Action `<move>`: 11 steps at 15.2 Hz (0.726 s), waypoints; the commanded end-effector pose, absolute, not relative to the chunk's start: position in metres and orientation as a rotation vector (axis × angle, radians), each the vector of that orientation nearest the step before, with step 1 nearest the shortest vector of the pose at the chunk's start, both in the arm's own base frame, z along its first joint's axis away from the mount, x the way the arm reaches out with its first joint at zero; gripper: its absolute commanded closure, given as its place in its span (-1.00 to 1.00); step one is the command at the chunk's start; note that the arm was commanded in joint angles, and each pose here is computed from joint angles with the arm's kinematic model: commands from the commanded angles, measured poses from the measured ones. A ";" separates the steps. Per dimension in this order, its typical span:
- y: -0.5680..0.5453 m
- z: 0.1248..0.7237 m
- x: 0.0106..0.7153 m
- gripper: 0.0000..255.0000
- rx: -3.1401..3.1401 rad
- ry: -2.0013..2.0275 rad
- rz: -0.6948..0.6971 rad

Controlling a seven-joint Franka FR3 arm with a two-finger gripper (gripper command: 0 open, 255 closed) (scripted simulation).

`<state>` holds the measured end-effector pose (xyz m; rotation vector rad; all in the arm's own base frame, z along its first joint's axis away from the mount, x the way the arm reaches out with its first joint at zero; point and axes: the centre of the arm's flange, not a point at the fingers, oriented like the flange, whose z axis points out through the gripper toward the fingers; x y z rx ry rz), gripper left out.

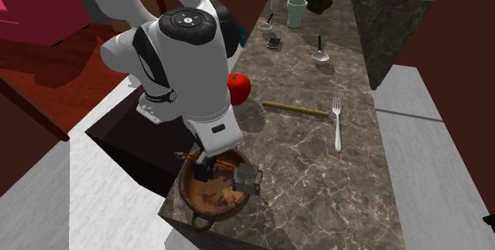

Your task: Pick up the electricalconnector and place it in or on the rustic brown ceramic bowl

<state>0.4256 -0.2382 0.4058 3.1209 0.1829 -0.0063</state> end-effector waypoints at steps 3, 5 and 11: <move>-0.237 0.450 0.426 -1.00 3.121 0.183 -0.007; -0.237 0.450 0.426 -1.00 3.121 0.183 -0.007; -0.237 0.450 0.426 -1.00 3.121 0.183 -0.007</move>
